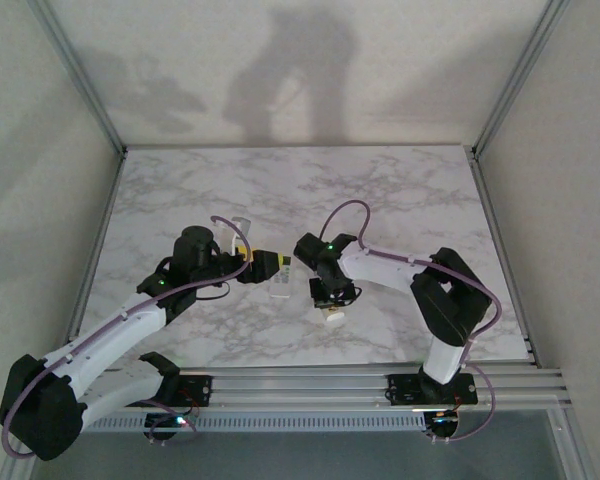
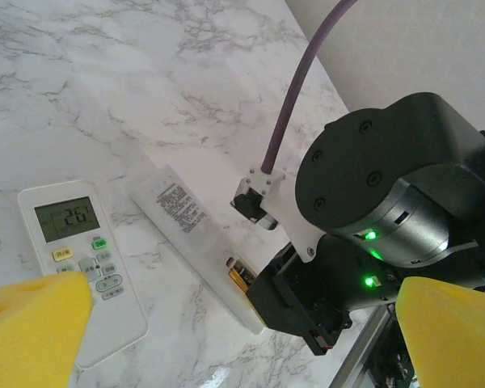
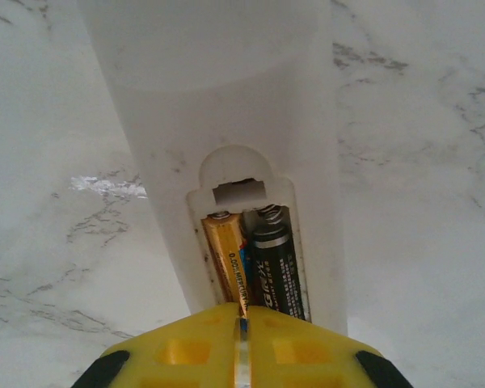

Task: Load the batteries into the remote control

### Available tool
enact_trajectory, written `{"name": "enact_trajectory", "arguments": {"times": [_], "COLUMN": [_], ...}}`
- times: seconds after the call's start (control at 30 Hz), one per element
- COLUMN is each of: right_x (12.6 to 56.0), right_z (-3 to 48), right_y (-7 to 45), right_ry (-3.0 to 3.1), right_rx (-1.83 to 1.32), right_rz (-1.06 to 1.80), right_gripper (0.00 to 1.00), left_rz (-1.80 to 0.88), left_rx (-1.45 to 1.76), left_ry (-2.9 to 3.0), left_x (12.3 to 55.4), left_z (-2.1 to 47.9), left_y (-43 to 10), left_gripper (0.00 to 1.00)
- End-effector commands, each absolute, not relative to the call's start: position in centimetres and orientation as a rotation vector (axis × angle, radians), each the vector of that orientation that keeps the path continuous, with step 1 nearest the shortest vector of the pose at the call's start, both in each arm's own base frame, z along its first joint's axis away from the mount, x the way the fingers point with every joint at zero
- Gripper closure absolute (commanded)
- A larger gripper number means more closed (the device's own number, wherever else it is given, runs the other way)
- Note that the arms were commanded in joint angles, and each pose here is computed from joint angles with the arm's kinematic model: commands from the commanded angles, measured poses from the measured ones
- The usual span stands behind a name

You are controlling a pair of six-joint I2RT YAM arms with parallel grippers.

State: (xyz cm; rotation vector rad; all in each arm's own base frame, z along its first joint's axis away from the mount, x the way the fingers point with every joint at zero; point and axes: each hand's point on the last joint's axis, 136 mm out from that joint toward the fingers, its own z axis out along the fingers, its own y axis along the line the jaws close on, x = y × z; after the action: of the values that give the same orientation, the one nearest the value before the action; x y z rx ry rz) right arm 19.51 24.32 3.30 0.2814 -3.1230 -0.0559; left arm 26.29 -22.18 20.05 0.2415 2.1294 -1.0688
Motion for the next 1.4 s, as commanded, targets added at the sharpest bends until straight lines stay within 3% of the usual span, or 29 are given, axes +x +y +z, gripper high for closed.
{"name": "enact_trajectory", "arguments": {"times": [0.0, 0.2, 0.43, 1.37], "right_x": [19.0, 19.6, 19.7, 19.1], "right_z": [2.2, 5.2, 5.5, 2.4], "right_y": [23.7, 24.6, 22.4, 22.6], "right_ry": [-3.098, -3.168, -3.209, -3.133], "right_rx": [0.278, 0.251, 0.236, 0.298], "right_rz": [0.019, -0.102, 0.012, 0.077], "right_gripper": [0.89, 0.88, 0.75, 0.9], "left_rz": [-1.075, -1.075, -1.079, -1.072], "left_rx": [0.248, 0.248, 0.248, 0.251], "left_ry": [2.09, 2.091, 2.088, 2.082], "left_x": [26.4, 26.4, 26.4, 26.2], "left_z": [20.9, 20.8, 20.9, 21.0], "left_y": [-22.1, -22.1, -22.1, -21.9], "left_gripper": [0.04, 0.04, 0.04, 0.03]}}
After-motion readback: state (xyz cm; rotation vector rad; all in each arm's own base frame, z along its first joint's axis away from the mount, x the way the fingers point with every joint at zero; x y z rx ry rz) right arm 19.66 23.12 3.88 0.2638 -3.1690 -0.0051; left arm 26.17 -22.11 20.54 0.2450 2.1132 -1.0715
